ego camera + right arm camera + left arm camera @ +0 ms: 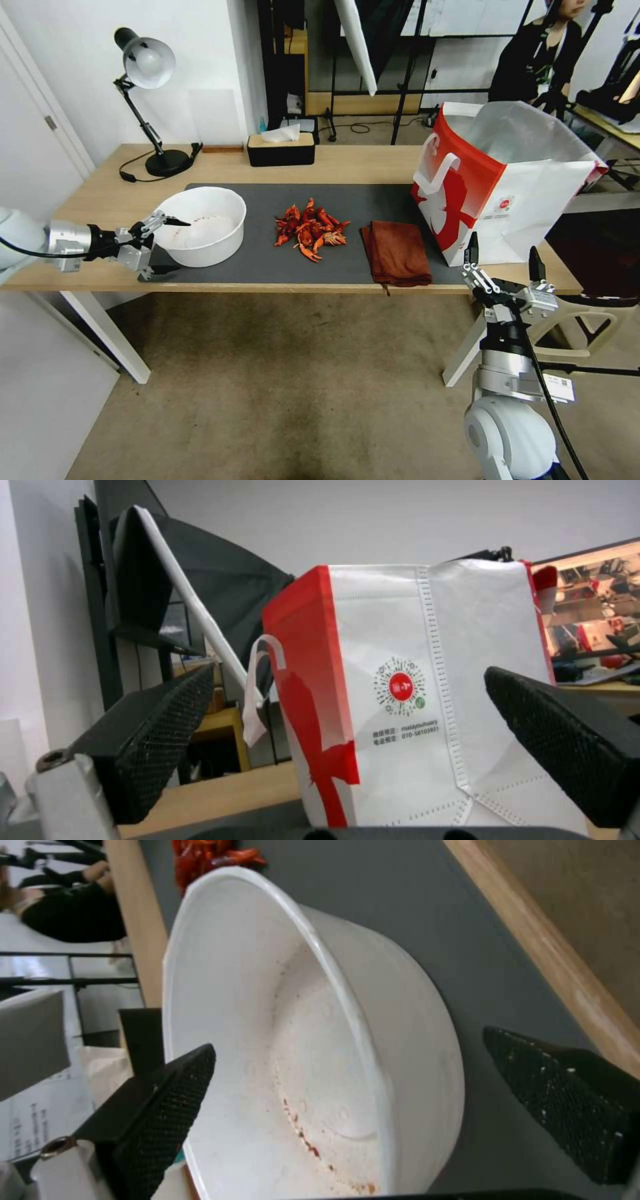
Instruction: Sweep shrimp from table into container with towel, then put container into takeout bag.
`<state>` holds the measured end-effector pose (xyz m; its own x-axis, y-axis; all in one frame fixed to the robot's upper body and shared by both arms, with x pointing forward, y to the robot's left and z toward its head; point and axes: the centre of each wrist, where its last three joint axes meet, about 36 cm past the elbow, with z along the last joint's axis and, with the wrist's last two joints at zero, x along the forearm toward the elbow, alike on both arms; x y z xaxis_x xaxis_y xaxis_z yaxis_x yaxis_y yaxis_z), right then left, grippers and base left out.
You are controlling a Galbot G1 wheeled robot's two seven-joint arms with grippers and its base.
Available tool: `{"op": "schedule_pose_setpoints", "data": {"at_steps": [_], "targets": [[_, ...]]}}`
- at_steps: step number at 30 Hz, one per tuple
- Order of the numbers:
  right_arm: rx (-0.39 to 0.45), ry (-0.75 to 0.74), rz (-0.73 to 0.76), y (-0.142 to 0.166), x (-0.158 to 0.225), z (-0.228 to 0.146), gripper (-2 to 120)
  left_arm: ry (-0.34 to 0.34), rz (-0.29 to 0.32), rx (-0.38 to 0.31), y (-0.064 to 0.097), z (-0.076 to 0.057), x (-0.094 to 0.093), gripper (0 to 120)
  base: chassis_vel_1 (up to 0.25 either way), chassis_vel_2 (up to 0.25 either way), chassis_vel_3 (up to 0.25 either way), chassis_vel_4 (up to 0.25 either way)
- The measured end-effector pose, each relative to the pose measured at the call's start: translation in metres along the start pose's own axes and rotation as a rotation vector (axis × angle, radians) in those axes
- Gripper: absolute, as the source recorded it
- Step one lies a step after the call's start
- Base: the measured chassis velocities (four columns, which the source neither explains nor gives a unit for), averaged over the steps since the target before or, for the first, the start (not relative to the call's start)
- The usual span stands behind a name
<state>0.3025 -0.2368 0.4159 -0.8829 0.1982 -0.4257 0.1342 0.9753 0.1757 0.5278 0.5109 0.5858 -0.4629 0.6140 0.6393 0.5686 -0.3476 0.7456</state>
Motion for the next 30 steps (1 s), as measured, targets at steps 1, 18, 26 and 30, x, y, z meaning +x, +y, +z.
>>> {"op": "schedule_pose_setpoints", "data": {"at_steps": [1,18,26,30], "targets": [[0.0,0.001,0.001,0.0,0.0,0.0,100,0.003,0.011,-0.005,0.003,0.001,0.001,100,0.0,0.0,0.0,0.0],[0.0,-0.007,0.007,0.002,0.002,-0.003,100,0.034,0.203,-0.104,0.052,0.003,-0.003,100,0.0,0.0,0.0,0.0],[-0.001,-0.008,0.009,0.003,0.001,-0.003,100,0.044,0.268,-0.116,0.068,0.01,-0.011,96,0.0,0.0,0.0,0.0],[0.001,-0.009,0.009,0.003,0.001,-0.004,100,0.045,0.3,-0.114,0.069,0.012,-0.013,94,0.0,0.0,0.0,0.0]]}}
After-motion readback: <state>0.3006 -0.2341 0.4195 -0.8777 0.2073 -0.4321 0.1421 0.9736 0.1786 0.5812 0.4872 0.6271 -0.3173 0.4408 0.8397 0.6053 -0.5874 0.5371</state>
